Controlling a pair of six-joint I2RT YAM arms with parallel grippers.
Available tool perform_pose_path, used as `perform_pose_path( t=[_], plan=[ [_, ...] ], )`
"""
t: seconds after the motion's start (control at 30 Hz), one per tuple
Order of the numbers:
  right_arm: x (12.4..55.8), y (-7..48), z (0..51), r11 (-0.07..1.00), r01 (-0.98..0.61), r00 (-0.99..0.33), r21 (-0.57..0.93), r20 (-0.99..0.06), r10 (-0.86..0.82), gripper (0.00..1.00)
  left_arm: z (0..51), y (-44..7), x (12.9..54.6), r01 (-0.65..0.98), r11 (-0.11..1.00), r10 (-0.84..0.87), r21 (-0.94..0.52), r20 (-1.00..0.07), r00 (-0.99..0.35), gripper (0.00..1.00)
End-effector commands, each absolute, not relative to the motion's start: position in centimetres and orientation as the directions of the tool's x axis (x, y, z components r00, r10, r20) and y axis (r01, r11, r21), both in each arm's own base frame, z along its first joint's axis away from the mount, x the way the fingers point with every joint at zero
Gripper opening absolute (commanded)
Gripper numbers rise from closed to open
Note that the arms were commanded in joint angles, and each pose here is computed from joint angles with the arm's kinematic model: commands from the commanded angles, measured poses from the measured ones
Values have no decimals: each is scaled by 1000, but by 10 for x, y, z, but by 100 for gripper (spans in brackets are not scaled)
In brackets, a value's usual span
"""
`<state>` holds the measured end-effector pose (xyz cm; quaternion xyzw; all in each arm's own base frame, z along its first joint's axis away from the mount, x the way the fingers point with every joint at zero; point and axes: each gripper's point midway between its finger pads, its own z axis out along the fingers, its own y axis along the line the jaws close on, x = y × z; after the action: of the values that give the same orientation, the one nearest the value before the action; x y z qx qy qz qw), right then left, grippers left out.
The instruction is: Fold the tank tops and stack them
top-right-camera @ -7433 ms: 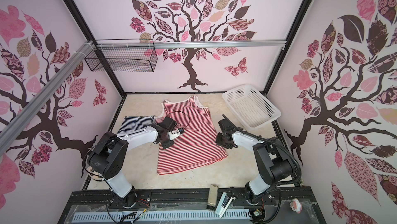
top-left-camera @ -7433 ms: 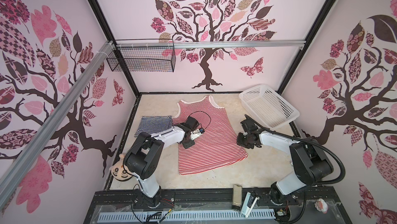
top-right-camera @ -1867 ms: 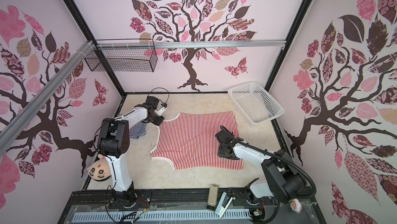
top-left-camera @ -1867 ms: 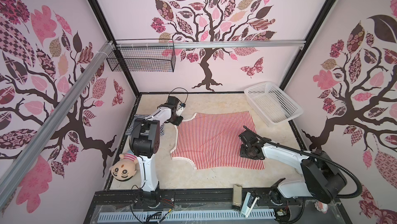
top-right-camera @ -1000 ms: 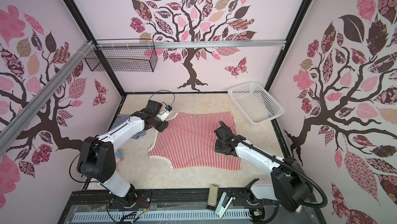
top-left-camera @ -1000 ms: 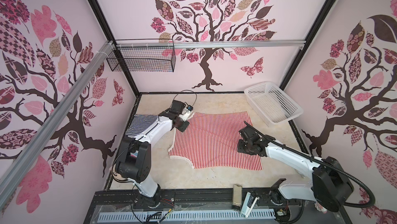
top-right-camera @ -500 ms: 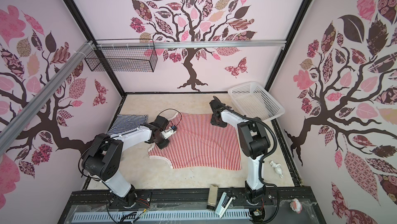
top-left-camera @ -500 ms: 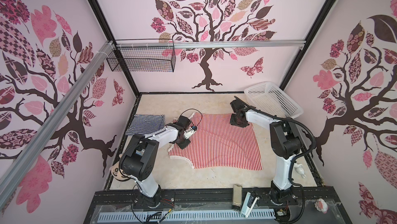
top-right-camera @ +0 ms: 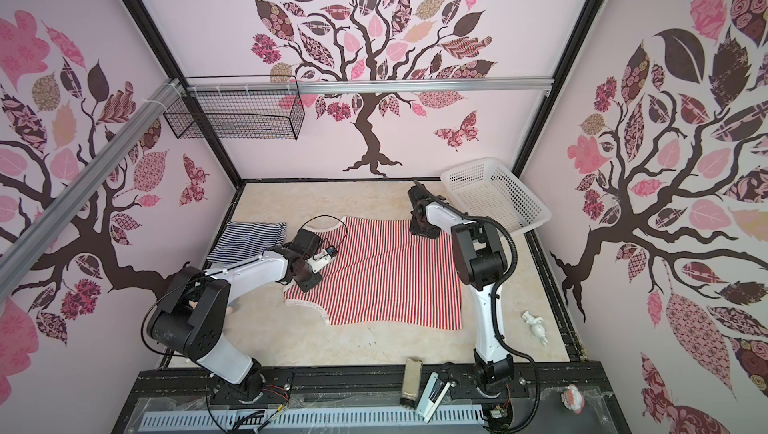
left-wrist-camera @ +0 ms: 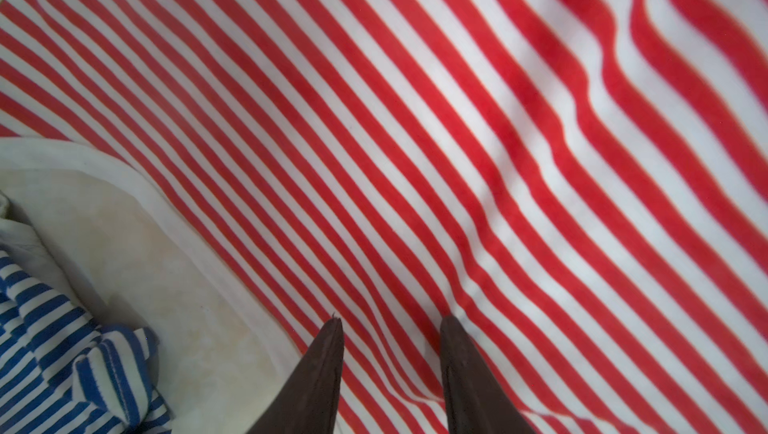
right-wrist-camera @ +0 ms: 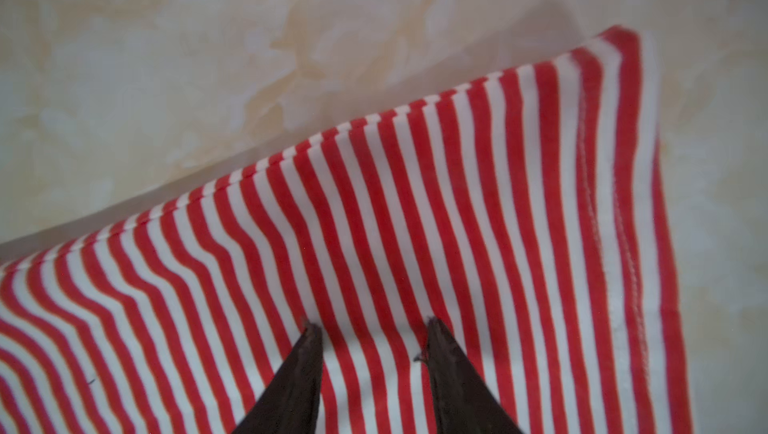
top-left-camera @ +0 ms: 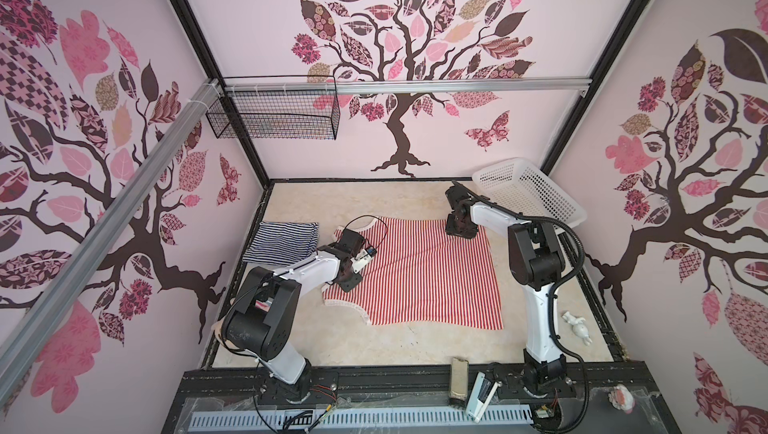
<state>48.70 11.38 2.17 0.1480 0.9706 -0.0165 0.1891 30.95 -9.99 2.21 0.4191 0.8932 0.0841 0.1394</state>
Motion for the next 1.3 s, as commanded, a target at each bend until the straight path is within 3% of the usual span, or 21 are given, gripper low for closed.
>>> perform_pose_path(
  t=[0.0, 0.1, 0.27, 0.43, 0.6, 0.8, 0.9, 1.27],
  plan=[
    [476, 96, -11, 951, 302, -919, -62, -283, 273, 45, 11, -81, 286, 744, 622, 777, 242, -80, -624, 42],
    [478, 110, 2, 963, 270, -925, 16, -275, 264, 44, 15, -81, 286, 736, 634, 769, 236, -89, -633, 42],
    [467, 144, 81, 967, 175, -889, 186, -391, 237, 47, 23, -84, 289, 723, 652, 755, 228, -109, -647, 43],
    [418, 149, 137, 967, 143, -859, 213, -459, 228, 49, 45, -93, 291, 707, 674, 738, 212, -187, -648, 45],
    [345, 129, 122, 973, 180, -867, 142, -444, 225, 49, 82, -120, 283, 738, 648, 750, 188, -323, -577, 51],
    [256, 88, 79, 950, 292, -870, 108, -383, 311, 52, 98, -154, 252, 814, 559, 788, 159, -408, -461, 57],
    [225, 73, 68, 930, 351, -859, 109, -359, 366, 54, 90, -169, 232, 861, 474, 835, 182, -403, -374, 62],
    [173, 54, 37, 847, 522, -805, 107, -268, 530, 53, 48, -203, 189, 941, 233, 943, 245, -293, -157, 63]
  ],
)
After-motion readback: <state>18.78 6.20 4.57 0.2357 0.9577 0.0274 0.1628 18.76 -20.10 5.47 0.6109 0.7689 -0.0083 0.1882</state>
